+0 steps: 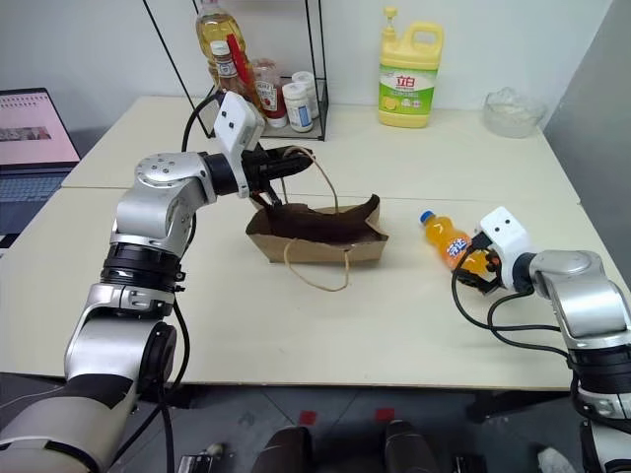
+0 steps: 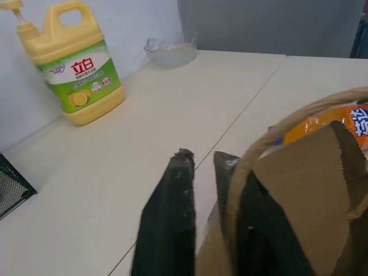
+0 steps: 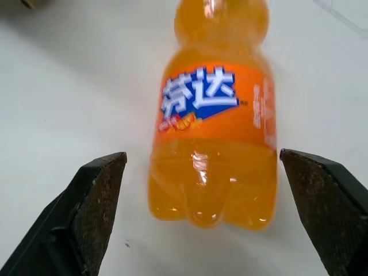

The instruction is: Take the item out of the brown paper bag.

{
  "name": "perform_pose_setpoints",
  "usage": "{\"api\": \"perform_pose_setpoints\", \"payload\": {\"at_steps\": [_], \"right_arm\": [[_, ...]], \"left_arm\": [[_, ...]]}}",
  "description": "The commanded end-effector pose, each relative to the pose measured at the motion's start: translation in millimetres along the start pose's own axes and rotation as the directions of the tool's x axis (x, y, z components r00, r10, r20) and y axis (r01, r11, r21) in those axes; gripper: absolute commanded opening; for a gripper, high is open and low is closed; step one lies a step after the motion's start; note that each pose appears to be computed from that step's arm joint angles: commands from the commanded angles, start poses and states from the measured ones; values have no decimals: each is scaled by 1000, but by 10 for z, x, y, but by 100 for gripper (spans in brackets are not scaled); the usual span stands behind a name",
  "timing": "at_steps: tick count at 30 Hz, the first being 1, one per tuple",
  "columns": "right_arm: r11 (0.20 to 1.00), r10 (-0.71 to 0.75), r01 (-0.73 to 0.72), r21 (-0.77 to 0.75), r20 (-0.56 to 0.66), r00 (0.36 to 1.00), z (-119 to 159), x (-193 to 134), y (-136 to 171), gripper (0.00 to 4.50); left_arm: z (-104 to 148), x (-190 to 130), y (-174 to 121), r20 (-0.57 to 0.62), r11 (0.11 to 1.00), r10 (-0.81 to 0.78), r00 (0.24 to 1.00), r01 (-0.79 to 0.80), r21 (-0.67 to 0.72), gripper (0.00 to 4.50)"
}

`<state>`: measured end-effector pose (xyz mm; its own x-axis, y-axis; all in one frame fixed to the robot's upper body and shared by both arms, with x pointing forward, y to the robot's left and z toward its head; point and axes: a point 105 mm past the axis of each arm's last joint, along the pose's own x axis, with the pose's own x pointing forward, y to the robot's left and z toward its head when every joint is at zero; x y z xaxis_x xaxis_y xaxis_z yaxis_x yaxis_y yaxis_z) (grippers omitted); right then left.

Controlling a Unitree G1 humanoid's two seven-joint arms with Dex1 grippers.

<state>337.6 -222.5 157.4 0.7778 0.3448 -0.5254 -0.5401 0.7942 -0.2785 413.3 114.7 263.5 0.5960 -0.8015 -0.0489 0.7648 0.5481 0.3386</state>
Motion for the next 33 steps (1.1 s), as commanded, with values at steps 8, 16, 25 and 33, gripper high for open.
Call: {"api": "perform_pose_setpoints", "payload": {"at_steps": [8, 16, 25, 33], "right_arm": [[999, -51, 51, 0, 114, 992, 279, -267, 90, 450], [991, -130, 122, 47, 261, 956, 395, -366, 268, 450], [943, -315, 230, 240, 424, 849, 239, -437, 610, 450], [899, -392, 271, 343, 357, 848, -91, -275, 839, 450]], "left_arm": [[13, -292, 203, -18, 1000, 31, 999, -31, -6, 392], [-60, -720, 492, 4, 959, 274, 962, -272, -83, 449], [-891, -1106, -76, -186, 837, 493, 850, -522, -167, 449], [-1442, -1176, -906, -325, 710, 563, 760, -646, -280, 449]]}}
